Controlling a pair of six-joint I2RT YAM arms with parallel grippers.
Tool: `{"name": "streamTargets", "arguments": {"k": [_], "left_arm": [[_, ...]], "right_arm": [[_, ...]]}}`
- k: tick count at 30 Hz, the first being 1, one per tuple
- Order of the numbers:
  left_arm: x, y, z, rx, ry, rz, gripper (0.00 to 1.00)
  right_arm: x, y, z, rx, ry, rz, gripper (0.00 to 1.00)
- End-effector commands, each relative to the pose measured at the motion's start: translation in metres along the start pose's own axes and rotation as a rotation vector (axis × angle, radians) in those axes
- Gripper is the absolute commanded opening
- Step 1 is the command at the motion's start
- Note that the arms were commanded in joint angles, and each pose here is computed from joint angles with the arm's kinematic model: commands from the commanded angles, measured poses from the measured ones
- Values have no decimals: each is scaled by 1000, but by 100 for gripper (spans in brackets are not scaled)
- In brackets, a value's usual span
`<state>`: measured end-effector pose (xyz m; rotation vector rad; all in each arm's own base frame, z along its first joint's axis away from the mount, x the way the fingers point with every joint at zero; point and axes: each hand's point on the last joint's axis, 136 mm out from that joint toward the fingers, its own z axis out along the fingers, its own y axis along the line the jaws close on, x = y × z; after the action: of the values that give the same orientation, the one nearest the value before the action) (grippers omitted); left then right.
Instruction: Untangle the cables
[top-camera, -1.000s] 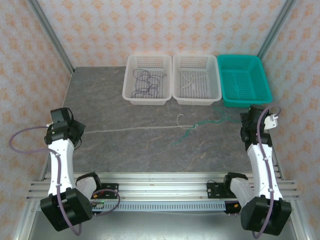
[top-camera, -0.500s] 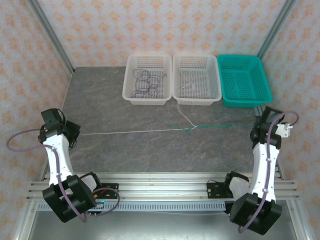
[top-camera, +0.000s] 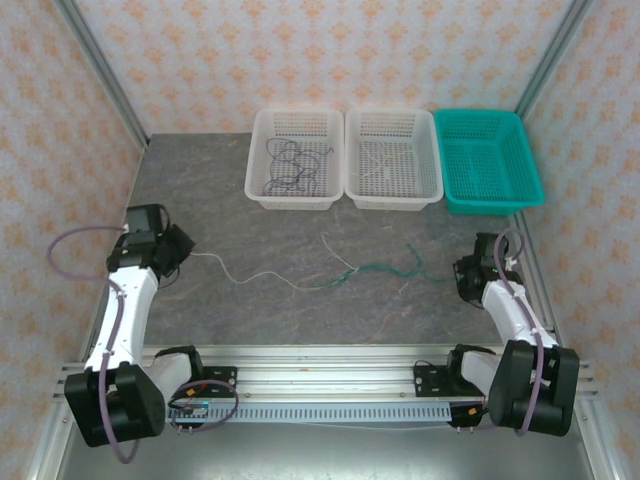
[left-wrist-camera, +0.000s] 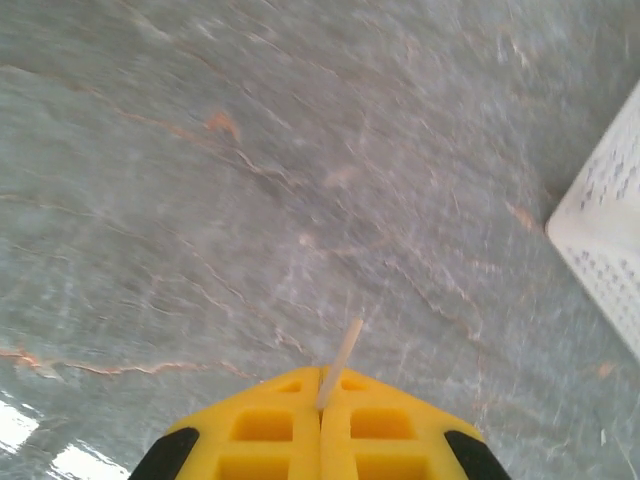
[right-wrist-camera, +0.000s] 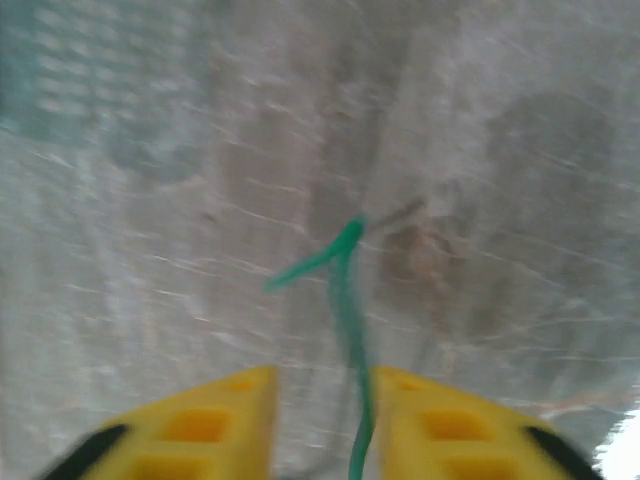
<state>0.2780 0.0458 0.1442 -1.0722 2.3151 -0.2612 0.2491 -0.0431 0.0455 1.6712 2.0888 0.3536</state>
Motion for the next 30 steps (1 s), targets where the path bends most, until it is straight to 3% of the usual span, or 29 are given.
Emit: {"name": "streamTargets", "arguments": {"k": [1, 4, 6, 9, 12, 16, 19, 23, 27, 30], "left_arm": [[-1, 7, 7, -86, -49, 54, 25], [-7, 3, -2, -71, -91, 56, 55], [-13, -6, -15, -48, -137, 84, 62], [-10, -36, -36, 17, -187, 190, 64], [20, -76, -42, 113, -142, 354, 64], [74, -105, -39, 102, -69, 609, 65], [103, -113, -31, 56, -50, 748, 64], [122, -103, -16, -25, 15, 668, 65], [158, -119, -9, 81, 66, 653, 65], [192, -156, -6, 271, 170, 615, 67]], "right_arm": [[-12, 23, -19, -60, -57, -104, 51], [-14, 44, -49, -118, -117, -240, 64], [-3, 63, -64, -169, -137, -382, 67], [27, 84, -73, -178, -120, -603, 67], [68, 97, -63, -157, -46, -763, 67], [114, 98, -29, -66, 131, -727, 66], [126, 98, -9, 5, 123, -809, 65], [110, 80, 4, 180, 51, -820, 71], [113, 66, 11, 208, 68, -739, 77], [124, 58, 22, 180, 111, -691, 77]]}}
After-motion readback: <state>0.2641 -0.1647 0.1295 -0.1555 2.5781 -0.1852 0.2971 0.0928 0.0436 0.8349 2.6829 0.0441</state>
